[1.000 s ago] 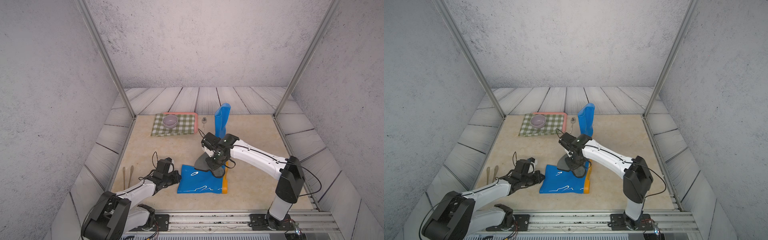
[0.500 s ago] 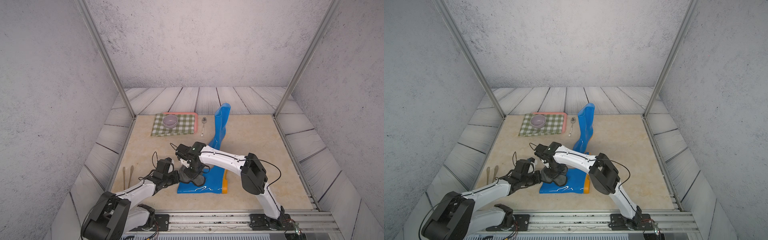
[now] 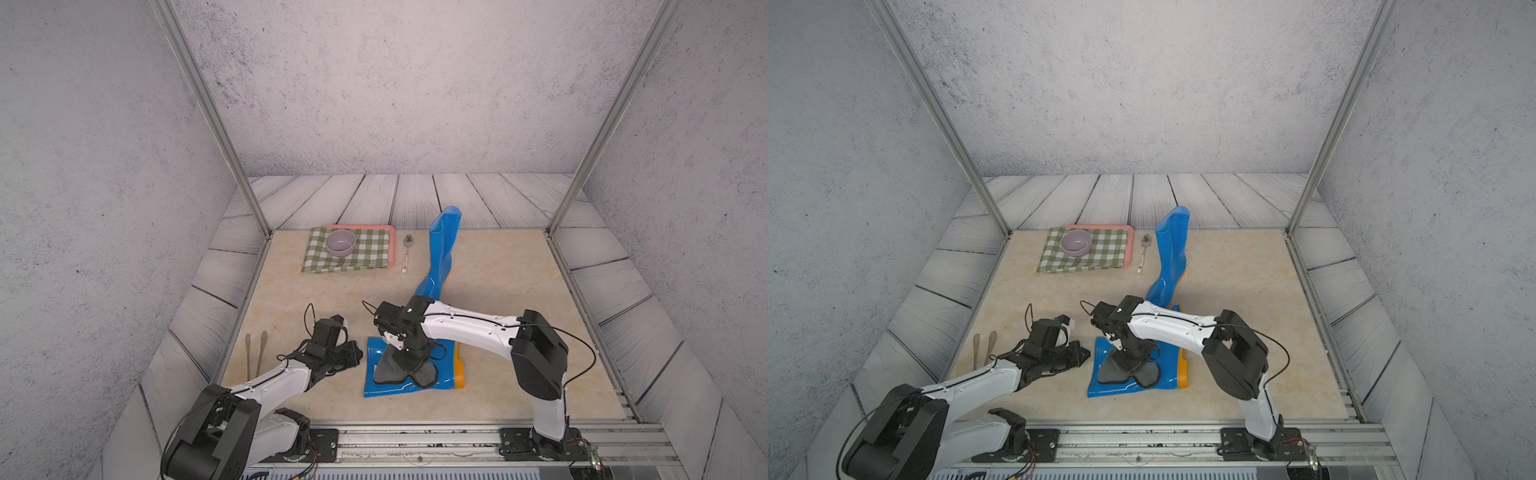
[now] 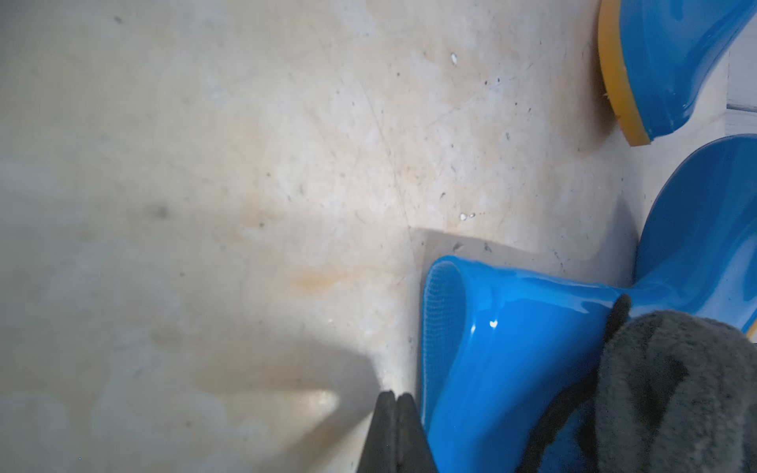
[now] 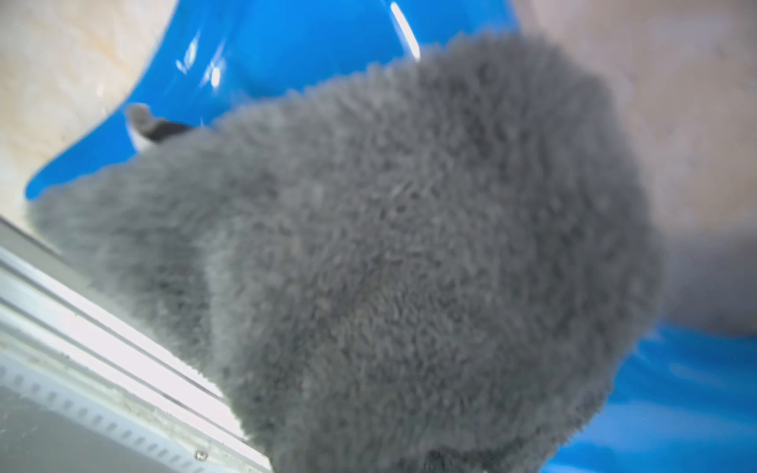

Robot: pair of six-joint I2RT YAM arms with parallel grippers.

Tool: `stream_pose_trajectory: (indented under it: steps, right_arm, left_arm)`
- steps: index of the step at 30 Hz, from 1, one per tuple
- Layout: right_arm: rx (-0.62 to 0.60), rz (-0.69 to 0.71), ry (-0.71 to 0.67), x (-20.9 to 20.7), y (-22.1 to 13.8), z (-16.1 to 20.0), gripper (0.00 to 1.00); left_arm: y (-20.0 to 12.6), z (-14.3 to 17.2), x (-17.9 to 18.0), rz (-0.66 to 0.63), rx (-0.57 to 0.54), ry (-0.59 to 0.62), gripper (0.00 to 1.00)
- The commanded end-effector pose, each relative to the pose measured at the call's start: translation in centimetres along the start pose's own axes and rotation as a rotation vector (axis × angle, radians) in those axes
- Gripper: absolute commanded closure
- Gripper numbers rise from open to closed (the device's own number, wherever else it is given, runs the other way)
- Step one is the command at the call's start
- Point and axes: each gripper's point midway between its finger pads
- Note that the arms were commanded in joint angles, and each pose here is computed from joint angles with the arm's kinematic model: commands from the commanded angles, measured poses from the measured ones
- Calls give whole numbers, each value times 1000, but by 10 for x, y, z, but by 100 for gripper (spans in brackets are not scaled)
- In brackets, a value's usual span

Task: Wipe the rubber boots with a cloth
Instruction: Wipe the dirt off the rubber boot.

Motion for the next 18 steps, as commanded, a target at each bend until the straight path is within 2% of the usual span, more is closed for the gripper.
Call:
stream_pose_trajectory:
  steps: [1,7,13,14,18]
  right_arm:
    - [-1,58,59,-18,-20,29,100]
    - [-6,91,109,-32,-32,60,100]
    - [10,109,168,-48,-28,83,100]
    - [7,108,180,-51,-27,86,100]
    - [-13,101,216,-60,-28,94,100]
  left_arm:
    - [-1,2,2,-2,0,4,100]
    - [-1,2,0,9,2,8,100]
    - [0,4,-10,53,28,37,100]
    - [1,5,-11,57,37,39,97]
    - [3,7,-14,69,62,40,76]
Point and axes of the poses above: each gripper's point midway between its finger pads, its own y axis out along the fingers, its own x axis along the line the jaws close on, z = x × y, and after that the axes turned 7 degrees about -y, right-handed
